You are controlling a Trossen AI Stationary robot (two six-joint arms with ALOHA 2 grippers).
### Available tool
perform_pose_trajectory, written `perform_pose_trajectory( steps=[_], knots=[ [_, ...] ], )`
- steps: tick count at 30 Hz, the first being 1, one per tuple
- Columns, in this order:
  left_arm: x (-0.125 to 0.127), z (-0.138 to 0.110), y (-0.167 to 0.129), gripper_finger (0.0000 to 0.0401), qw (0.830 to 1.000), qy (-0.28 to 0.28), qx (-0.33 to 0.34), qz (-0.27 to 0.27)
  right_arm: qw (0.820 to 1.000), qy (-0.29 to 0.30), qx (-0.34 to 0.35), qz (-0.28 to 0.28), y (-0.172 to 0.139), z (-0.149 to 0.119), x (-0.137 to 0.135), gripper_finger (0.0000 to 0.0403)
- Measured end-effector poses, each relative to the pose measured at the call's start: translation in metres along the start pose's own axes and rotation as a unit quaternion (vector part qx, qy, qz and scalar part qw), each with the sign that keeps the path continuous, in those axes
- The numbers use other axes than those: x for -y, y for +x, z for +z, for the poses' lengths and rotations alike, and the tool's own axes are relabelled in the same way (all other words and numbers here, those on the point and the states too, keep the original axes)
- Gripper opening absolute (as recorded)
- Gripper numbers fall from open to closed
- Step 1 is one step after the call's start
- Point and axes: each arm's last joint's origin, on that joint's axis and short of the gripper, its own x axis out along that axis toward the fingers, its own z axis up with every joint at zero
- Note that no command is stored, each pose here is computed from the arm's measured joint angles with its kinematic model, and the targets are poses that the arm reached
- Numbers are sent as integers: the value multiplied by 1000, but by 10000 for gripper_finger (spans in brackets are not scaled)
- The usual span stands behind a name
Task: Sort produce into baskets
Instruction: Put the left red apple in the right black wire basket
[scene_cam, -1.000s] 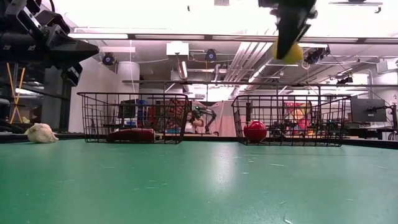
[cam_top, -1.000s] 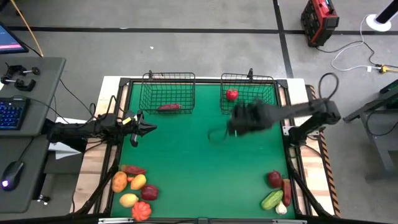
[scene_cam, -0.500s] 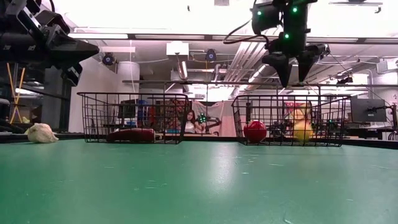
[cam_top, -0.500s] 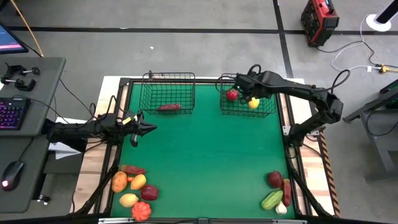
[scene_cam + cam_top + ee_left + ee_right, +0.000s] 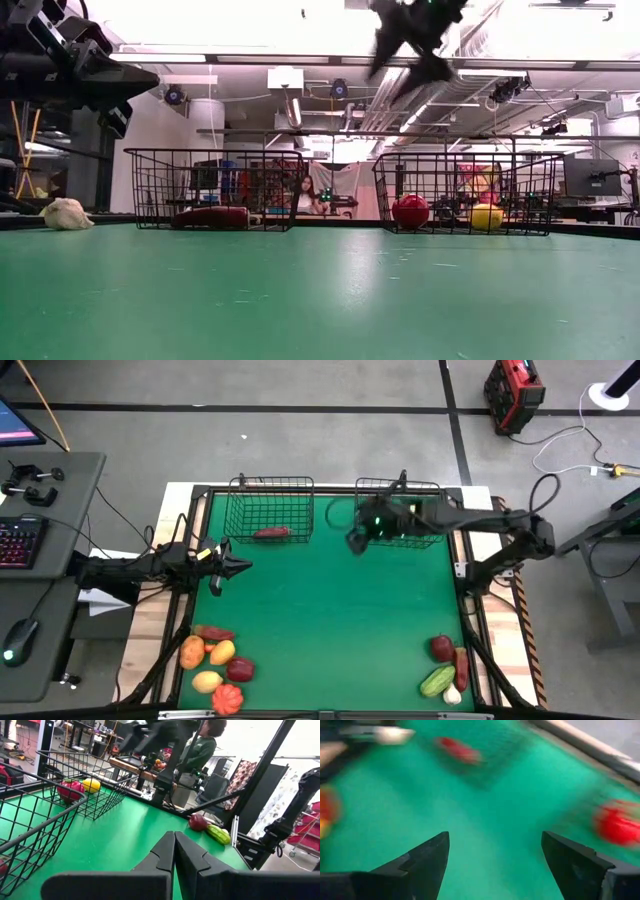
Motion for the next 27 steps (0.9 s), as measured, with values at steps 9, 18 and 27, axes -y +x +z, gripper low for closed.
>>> perform_pose_trajectory(
  steps=[9,18,27],
  knots=[
    [0,0,0,0,1000,0,0,0,981,-81,-63,165,0,-57,-87,309],
    [4,18,-2,0,987,-122,105,-5,978,6,-107,180,-20,-92,-115,309],
    [27,55,12,42,979,-184,42,-81,985,15,-84,153,-23,-97,-117,309]
  ],
)
